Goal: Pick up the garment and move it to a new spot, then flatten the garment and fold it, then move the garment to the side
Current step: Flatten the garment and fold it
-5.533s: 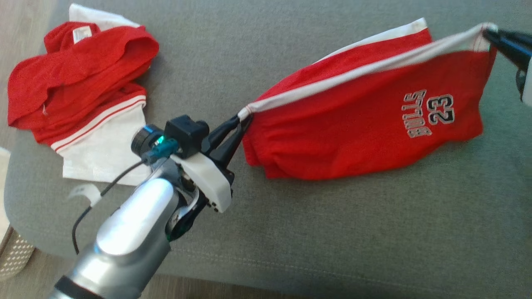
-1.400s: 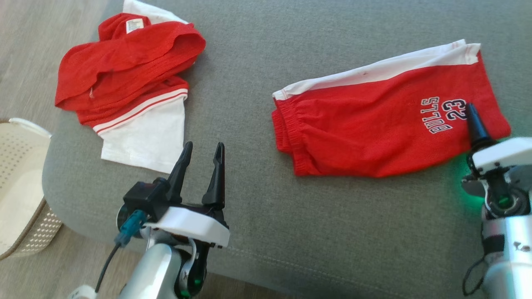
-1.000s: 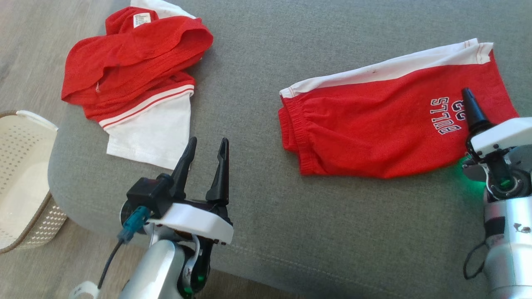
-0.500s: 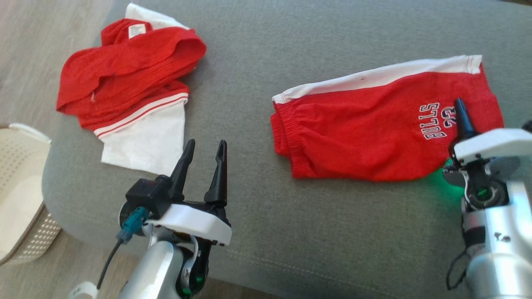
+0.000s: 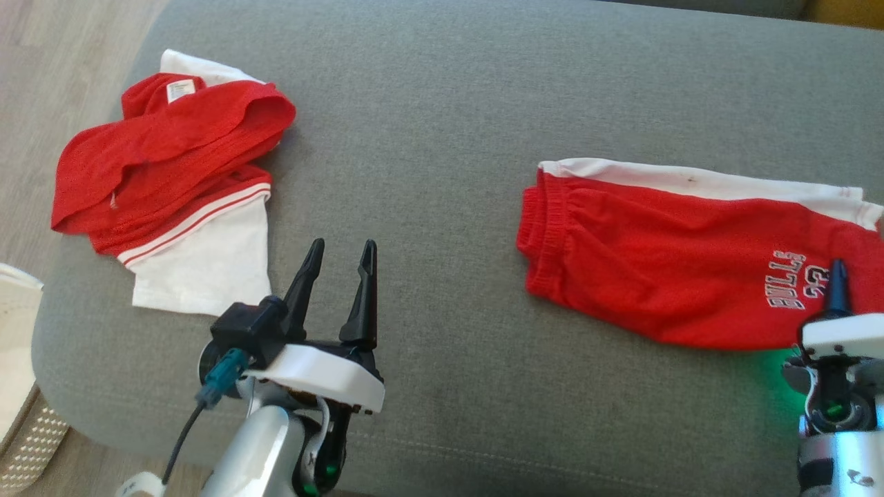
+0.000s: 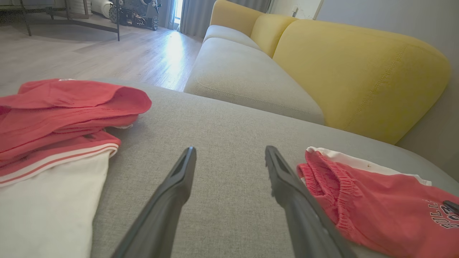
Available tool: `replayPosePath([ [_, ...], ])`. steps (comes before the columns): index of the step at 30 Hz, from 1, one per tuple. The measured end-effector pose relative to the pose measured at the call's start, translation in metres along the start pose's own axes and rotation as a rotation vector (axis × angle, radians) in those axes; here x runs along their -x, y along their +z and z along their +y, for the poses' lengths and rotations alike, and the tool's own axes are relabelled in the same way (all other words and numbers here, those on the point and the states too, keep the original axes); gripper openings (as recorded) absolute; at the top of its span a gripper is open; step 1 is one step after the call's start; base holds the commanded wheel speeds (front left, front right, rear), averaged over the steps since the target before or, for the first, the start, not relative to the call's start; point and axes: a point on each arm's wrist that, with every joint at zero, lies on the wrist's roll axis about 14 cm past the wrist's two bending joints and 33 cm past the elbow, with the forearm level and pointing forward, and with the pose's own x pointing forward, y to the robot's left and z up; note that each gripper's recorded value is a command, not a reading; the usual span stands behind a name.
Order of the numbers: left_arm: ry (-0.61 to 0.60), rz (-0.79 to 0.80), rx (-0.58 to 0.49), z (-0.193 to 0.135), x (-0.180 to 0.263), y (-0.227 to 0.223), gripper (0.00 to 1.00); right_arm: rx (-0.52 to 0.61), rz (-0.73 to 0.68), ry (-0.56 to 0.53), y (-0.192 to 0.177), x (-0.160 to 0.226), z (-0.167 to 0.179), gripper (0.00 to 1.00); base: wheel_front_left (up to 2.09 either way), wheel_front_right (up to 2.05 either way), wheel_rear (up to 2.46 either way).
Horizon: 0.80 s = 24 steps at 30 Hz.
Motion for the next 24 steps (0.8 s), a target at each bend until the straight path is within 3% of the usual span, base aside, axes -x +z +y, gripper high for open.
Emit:
replayPosePath([
  [8,-0.012,0.003,-0.006,-0.003,0.0,-0.001,1.0,0.033,-0.006,0.037,0.0,0.0,0.012,0.0,0.0,0.0,0.0],
  [18,0.012,-0.022,-0.011,0.005,0.007,0.008,1.0,0.078,0.039,0.368,-0.026,0.008,0.125,0.0,0.0,0.0,0.0],
  [24,0.039,-0.017,-0.009,0.012,0.017,0.006,1.0,0.108,0.127,0.465,-0.06,0.025,0.151,0.0,0.0,0.0,0.0],
])
